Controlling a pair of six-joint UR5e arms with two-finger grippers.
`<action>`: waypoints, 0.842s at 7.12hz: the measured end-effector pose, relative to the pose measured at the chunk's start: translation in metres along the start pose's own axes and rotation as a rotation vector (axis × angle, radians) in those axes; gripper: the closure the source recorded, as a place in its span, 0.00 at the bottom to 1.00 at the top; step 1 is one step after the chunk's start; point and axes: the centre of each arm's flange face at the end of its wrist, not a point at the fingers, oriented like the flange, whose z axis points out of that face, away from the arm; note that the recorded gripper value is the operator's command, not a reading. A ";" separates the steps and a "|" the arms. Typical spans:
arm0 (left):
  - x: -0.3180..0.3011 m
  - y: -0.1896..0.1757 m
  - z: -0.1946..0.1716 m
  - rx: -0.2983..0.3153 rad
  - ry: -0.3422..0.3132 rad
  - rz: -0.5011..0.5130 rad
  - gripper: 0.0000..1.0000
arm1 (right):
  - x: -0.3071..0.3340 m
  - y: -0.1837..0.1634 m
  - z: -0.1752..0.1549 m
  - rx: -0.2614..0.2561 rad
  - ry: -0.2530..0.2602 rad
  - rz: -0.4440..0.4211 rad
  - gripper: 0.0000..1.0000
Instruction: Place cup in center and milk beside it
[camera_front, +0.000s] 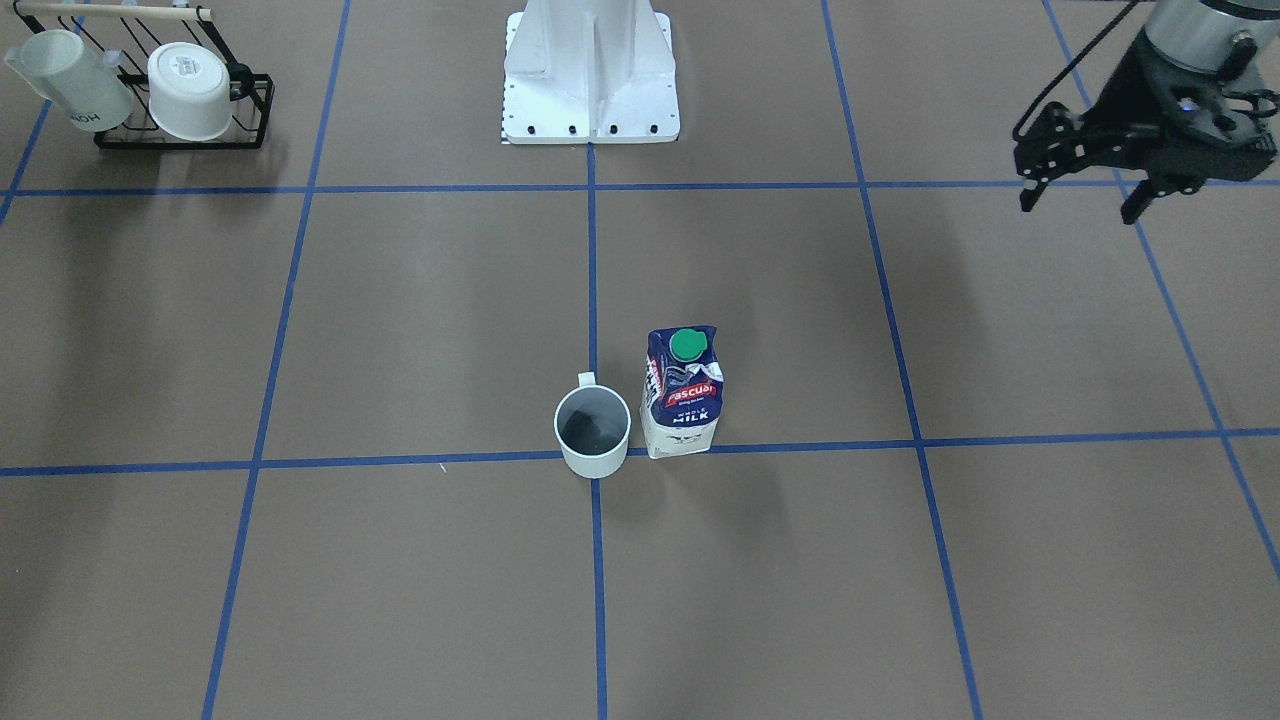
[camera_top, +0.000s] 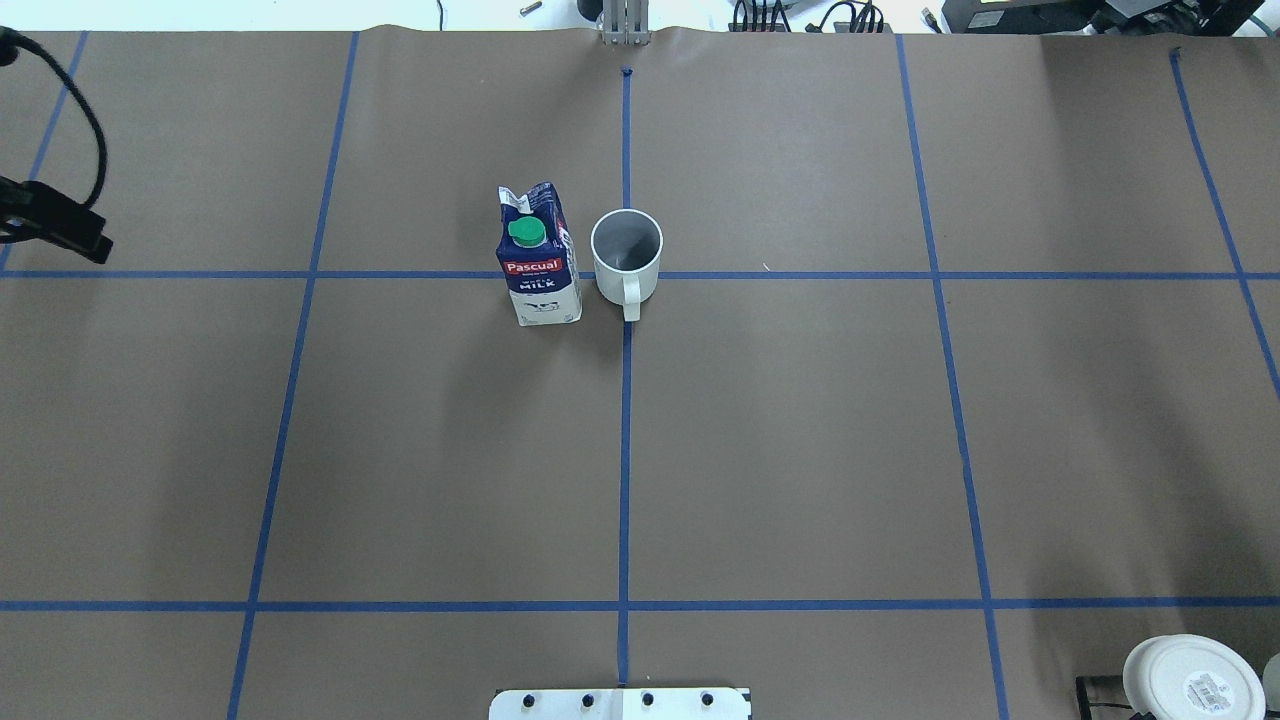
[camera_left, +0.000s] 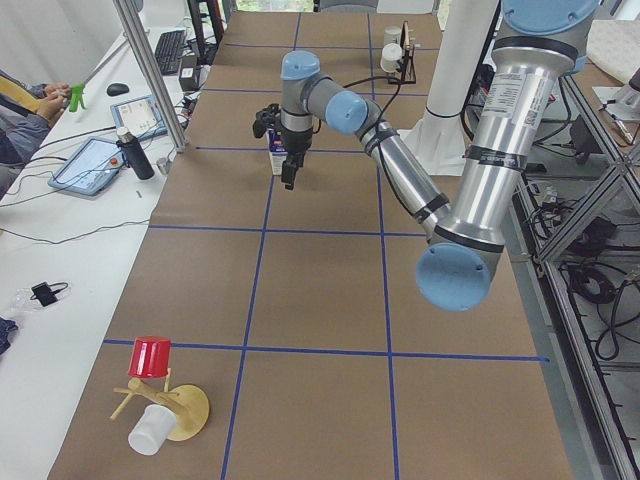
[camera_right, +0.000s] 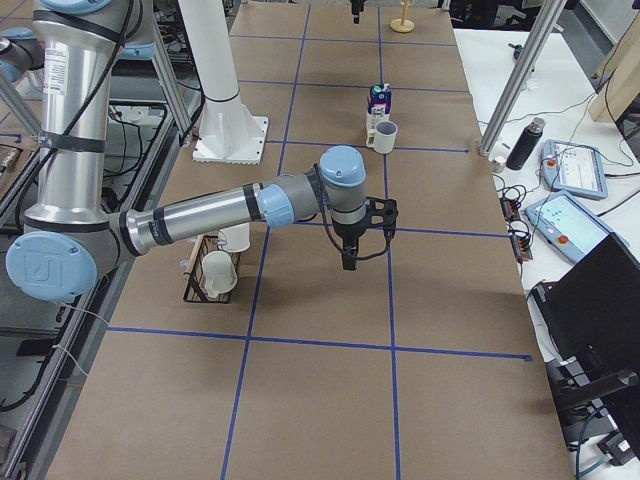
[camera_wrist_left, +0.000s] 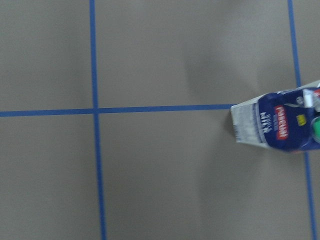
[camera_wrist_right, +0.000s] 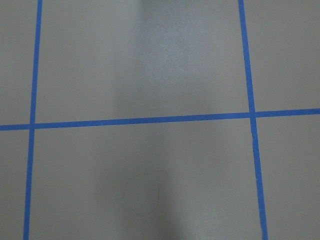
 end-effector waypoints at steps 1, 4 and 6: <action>-0.030 0.007 0.014 0.001 0.037 0.010 0.02 | 0.001 0.000 -0.006 0.011 -0.002 -0.009 0.00; -0.055 0.005 0.042 -0.026 0.084 -0.008 0.02 | 0.003 0.003 -0.006 0.008 -0.005 -0.011 0.00; -0.083 0.004 0.041 -0.022 0.064 -0.024 0.02 | 0.011 0.008 0.001 -0.010 0.004 -0.009 0.00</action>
